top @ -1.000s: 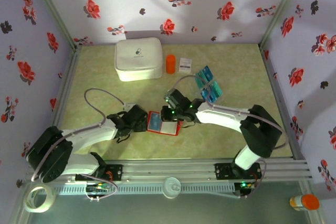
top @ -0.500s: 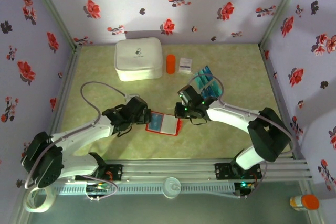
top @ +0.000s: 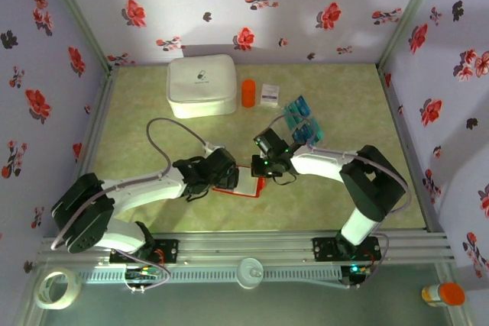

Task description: Put the credit cards into the card holder

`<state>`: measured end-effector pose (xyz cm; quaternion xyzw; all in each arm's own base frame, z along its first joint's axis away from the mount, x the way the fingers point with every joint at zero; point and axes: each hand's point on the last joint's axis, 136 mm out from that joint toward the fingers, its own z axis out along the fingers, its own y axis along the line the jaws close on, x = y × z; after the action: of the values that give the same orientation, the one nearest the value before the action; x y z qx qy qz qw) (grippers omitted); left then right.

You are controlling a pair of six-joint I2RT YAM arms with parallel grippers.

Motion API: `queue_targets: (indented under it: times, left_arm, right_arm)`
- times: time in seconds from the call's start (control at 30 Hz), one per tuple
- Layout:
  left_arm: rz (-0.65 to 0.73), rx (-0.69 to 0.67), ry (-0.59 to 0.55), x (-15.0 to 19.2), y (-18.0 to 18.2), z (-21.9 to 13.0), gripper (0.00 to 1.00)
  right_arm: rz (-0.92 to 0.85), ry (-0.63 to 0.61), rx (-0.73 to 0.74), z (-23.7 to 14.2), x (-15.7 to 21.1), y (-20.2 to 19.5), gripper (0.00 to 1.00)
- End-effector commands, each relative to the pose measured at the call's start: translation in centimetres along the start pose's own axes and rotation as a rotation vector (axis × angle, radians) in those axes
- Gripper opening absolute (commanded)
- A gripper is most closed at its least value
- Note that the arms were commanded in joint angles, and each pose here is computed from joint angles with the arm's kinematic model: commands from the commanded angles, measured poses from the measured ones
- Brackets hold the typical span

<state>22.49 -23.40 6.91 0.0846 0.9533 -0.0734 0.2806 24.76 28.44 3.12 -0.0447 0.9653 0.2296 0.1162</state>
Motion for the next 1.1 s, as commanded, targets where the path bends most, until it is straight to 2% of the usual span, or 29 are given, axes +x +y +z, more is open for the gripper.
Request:
queue_targets:
  times: [0.0,0.83,1.07]
  left_arm:
    - [-0.014,0.012,-0.008,-0.1,-0.9,0.3,0.97]
    - [0.013,-0.009,0.036,3.0,-0.8,3.0,0.98]
    - [-0.017,0.039,-0.012,2.1,-1.1,1.4,0.99]
  right_arm:
    - [-0.002,0.004,-0.024,0.6,-0.5,0.6,0.08]
    - [0.047,0.017,-0.055,2.0,-0.1,0.8,0.06]
    - [0.046,0.016,-0.055,1.9,0.0,0.9,0.06]
